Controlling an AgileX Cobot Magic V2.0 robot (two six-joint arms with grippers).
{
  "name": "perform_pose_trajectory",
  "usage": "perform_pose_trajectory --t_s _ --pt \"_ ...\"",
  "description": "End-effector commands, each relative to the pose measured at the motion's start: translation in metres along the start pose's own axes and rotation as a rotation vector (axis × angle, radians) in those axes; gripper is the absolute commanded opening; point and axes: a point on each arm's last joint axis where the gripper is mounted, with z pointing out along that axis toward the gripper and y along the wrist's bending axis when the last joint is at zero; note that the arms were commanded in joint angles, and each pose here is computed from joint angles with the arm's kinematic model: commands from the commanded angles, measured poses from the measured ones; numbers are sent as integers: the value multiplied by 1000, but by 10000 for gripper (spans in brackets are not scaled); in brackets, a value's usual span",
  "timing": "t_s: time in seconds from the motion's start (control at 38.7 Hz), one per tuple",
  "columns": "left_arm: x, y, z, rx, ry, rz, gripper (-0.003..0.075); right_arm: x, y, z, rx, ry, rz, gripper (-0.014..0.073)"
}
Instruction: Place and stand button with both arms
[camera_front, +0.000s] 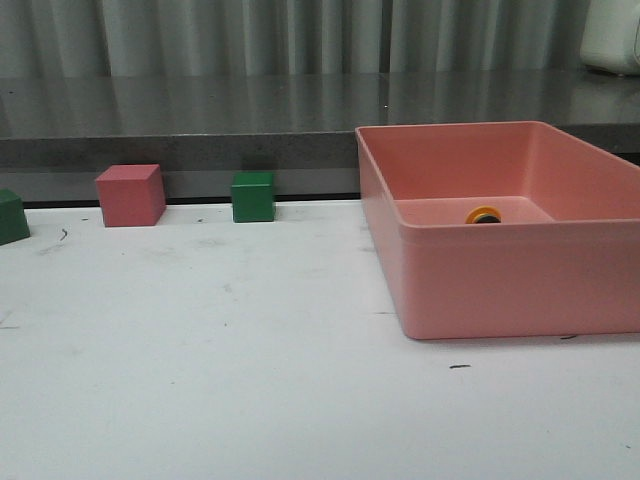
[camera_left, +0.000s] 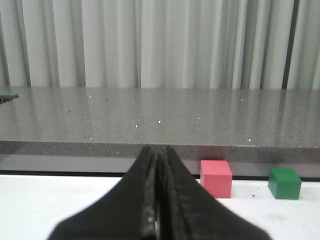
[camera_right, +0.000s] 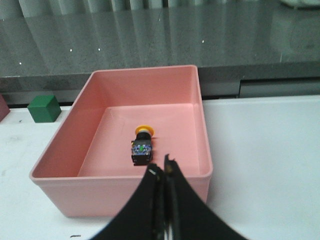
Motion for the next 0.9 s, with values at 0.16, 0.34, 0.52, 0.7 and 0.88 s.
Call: perform_pose_trajectory --t_s 0.16,0.34,0.52,0.7,0.88 --pt "-21 -1 28 13 13 7 -20 -24 1 26 13 18 26 -60" --pt "-20 -1 30 17 13 7 -2 -26 1 26 14 -2 26 17" --pt "-20 -1 30 16 17 7 280 -27 1 26 15 -11 25 393" --pt "-18 -1 30 15 34 8 702 -30 0 32 21 -41 26 662" --pt "-18 -1 30 15 34 8 627 -38 -3 67 44 9 32 661"
